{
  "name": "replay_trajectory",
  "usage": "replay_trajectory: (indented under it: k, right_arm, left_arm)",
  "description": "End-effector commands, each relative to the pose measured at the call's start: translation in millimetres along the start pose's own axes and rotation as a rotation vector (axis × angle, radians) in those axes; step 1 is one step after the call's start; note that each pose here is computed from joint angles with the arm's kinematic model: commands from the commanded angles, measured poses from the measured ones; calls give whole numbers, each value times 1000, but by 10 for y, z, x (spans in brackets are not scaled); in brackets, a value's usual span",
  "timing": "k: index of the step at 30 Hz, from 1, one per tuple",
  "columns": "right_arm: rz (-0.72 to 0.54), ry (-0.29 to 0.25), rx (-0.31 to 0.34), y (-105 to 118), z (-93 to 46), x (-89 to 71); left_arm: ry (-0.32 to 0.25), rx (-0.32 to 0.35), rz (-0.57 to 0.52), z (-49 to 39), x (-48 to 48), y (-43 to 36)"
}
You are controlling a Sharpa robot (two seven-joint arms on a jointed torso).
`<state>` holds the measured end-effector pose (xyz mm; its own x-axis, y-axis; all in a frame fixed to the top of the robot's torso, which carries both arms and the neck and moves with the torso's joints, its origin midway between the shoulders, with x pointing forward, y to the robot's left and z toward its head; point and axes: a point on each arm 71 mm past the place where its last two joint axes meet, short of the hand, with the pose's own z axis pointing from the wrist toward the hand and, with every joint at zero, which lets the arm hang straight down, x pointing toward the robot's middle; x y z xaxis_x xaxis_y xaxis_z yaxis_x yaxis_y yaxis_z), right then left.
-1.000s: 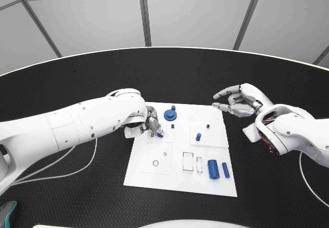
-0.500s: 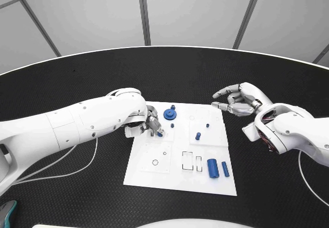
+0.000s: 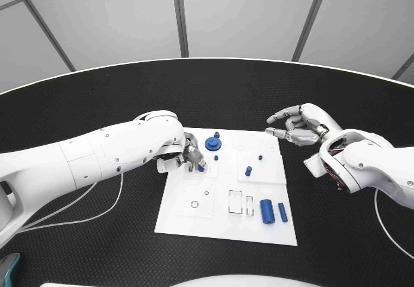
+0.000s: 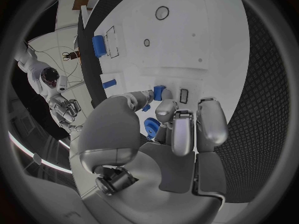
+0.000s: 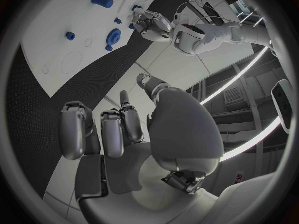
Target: Assemble the parts on the task board
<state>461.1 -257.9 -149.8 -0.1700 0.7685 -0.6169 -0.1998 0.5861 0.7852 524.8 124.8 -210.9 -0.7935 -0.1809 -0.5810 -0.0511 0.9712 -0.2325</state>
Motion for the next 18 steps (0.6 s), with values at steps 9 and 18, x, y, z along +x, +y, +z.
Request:
replay_trajectory:
  k: [9,18]
  right_arm:
    - [-1,-1,0,-2,3,-2]
    - [-1,-2,0,-3,7,-1]
  left_arm:
    - [-2,-13,-6,8,-9,33]
    - [0,-15,-9,8,-12,51]
